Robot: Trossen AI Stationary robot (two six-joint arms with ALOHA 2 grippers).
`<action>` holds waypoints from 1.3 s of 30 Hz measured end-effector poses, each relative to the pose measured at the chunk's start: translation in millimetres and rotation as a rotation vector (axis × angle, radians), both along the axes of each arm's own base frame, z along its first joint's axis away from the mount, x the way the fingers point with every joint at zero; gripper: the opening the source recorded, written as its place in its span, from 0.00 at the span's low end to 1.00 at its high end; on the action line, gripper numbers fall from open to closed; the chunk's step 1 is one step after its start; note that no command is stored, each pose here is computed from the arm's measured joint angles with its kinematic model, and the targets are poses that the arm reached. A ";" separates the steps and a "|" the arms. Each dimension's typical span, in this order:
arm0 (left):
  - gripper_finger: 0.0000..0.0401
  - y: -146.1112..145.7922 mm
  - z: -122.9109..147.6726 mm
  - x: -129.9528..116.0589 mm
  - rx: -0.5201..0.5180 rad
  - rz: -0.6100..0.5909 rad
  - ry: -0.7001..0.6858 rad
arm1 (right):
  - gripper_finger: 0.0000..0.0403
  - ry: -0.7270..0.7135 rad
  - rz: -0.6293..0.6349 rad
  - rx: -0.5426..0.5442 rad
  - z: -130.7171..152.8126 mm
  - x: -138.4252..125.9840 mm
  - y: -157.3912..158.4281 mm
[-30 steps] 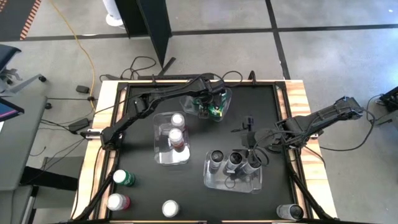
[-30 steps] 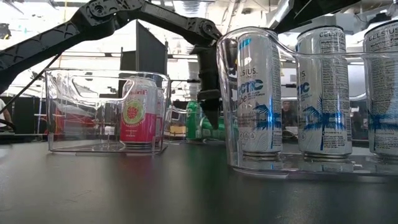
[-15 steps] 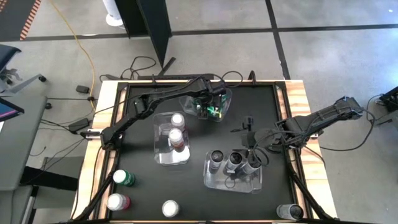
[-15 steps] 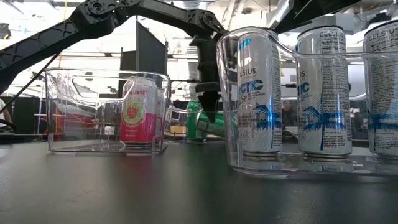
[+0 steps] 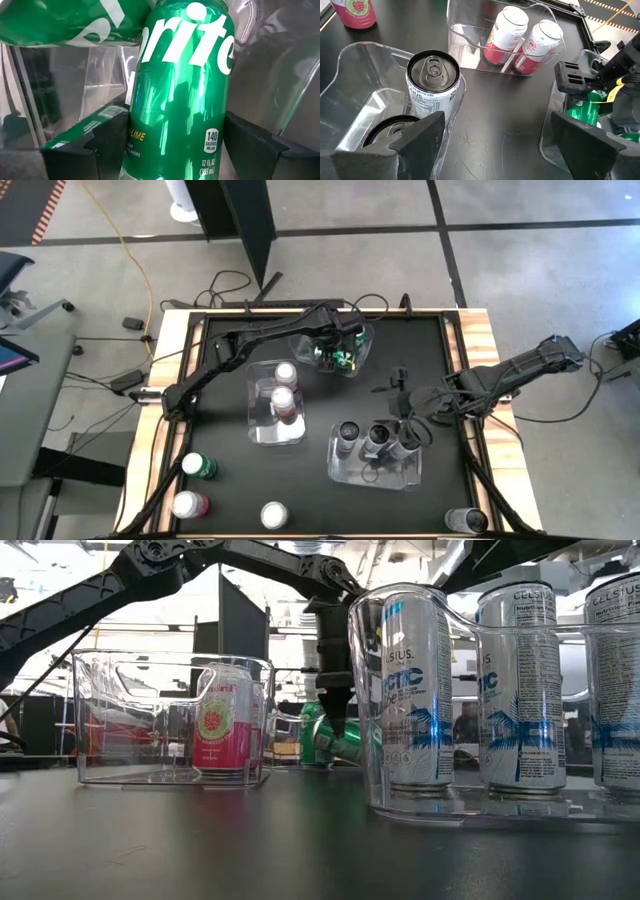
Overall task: Sort soda cans
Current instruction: Put the green soda can into the top transparent bin
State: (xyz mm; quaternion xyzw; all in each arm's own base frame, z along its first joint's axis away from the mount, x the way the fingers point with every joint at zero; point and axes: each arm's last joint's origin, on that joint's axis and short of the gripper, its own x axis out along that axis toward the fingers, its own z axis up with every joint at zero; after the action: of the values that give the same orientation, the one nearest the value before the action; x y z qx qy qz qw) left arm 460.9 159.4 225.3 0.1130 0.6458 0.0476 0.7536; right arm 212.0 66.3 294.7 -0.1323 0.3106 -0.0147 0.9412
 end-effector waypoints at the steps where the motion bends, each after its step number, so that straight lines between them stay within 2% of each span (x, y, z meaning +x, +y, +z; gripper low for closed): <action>1: 0.69 -0.1 -1.8 -0.4 -0.003 0.005 0.003 | 0.94 -0.001 0.000 0.000 0.1 0.0 0.0; 24: 0.68 -4.0 13.1 1.0 -0.035 0.143 -0.083 | 0.94 0.004 0.000 -0.003 -0.3 -0.3 -0.1; 30: 0.66 -3.9 24.0 -4.0 -0.076 0.222 -0.116 | 0.94 0.007 0.001 -0.006 -0.5 -0.5 -0.2; 34: 0.58 -6.1 25.9 -3.4 -0.083 0.267 -0.133 | 0.94 0.008 0.001 -0.006 -0.6 -0.6 -0.2; 39: 0.53 -8.1 28.8 -3.1 -0.088 0.294 -0.150 | 0.94 0.007 0.001 -0.006 -0.5 -0.5 -0.2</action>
State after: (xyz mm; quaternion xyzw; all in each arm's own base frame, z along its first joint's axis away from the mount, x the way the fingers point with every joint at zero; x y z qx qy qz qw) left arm 457.9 151.3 254.1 -0.0199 0.5988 0.1373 0.7888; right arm 211.4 66.1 294.2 -0.1352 0.3140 -0.0148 0.9396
